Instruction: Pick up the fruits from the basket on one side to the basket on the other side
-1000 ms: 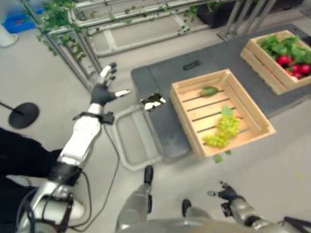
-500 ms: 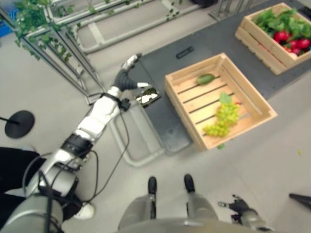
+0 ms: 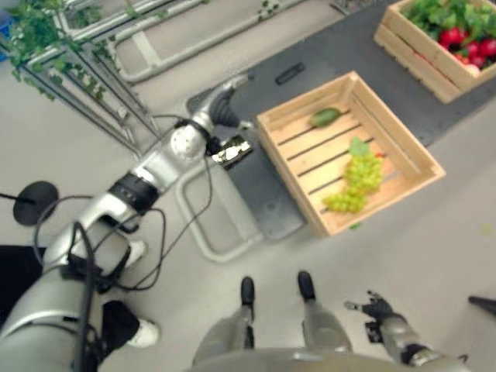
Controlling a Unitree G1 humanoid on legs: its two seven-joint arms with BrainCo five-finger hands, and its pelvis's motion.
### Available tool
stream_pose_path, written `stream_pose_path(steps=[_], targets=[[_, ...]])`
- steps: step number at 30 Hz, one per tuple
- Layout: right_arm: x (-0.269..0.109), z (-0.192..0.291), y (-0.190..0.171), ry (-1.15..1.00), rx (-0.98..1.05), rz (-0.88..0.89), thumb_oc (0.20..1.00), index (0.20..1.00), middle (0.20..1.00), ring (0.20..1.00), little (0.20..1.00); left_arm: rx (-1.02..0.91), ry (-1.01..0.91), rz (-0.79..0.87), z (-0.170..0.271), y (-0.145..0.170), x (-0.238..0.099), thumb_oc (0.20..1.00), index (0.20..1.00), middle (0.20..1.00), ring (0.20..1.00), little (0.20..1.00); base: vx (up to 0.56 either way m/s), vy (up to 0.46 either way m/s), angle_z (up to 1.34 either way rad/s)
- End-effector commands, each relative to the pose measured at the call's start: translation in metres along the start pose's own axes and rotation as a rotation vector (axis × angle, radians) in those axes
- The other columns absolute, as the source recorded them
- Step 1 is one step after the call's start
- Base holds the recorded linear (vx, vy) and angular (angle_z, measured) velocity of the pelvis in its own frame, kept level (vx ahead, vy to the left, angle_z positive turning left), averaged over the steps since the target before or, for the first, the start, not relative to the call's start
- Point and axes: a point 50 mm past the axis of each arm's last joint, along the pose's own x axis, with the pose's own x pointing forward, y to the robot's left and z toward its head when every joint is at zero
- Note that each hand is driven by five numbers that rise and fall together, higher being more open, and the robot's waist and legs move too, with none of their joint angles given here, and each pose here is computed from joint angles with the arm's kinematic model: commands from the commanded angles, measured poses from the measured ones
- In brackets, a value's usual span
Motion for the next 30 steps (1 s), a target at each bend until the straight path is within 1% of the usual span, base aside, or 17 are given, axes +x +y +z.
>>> stream_pose_path(steps=[1,8,13,15,16,20,22,26,27,30], targets=[[-0.001,-0.001,-0.026,-0.025,0.009,-0.085,1.0,1.0,1.0,1.0,1.0,0.125,-0.089,0.115,0.029,0.036,0.02,1.0,1.0,1.0,1.0,1.0,-0.02,0.044,-0.08],[-0.002,-0.006,-0.042,-0.016,0.03,-0.147,1.0,1.0,1.0,1.0,1.0,0.251,-0.165,0.102,0.047,0.028,0.025,1.0,1.0,1.0,1.0,1.0,-0.01,0.051,-0.19],[-0.002,0.005,-0.06,-0.054,0.031,-0.206,1.0,1.0,1.0,1.0,1.0,0.434,-0.201,0.1,0.052,0.025,0.027,1.0,1.0,1.0,1.0,1.0,0.0,0.055,-0.22],[-0.001,0.012,-0.066,-0.069,0.022,-0.224,1.0,1.0,1.0,1.0,1.0,0.467,-0.21,0.094,0.054,0.023,0.028,1.0,1.0,1.0,1.0,1.0,0.01,0.065,-0.29],[-0.001,0.015,-0.069,-0.081,0.021,-0.236,1.0,1.0,1.0,1.0,1.0,0.513,-0.226,0.093,0.056,0.022,0.028,1.0,1.0,1.0,1.0,1.0,0.02,0.06,-0.27],[-0.001,0.018,-0.077,-0.088,0.028,-0.264,1.0,1.0,1.0,1.0,1.0,0.571,-0.242,0.079,0.058,0.016,0.03,1.0,1.0,1.0,1.0,1.0,0.0,0.045,-0.3],[-0.002,0.022,-0.08,-0.104,0.039,-0.28,1.0,1.0,1.0,1.0,1.0,0.628,-0.277,0.057,0.066,0.008,0.034,1.0,1.0,1.0,1.0,1.0,0.02,0.063,-0.31],[-0.002,0.021,-0.084,-0.106,0.058,-0.303,1.0,1.0,1.0,1.0,1.0,0.651,-0.307,0.04,0.075,0.0,0.038,1.0,1.0,1.0,1.0,1.0,0.04,0.077,-0.43],[-0.004,0.017,-0.085,-0.103,0.077,-0.316,1.0,1.0,1.0,1.0,1.0,0.682,-0.315,0.022,0.077,-0.008,0.041,1.0,1.0,1.0,1.0,1.0,0.05,0.083,-0.48],[-0.005,0.012,-0.087,-0.085,0.092,-0.333,1.0,1.0,1.0,1.0,1.0,0.7,-0.321,-0.01,0.078,-0.019,0.043,1.0,1.0,1.0,1.0,1.0,0.04,0.061,-0.57]])
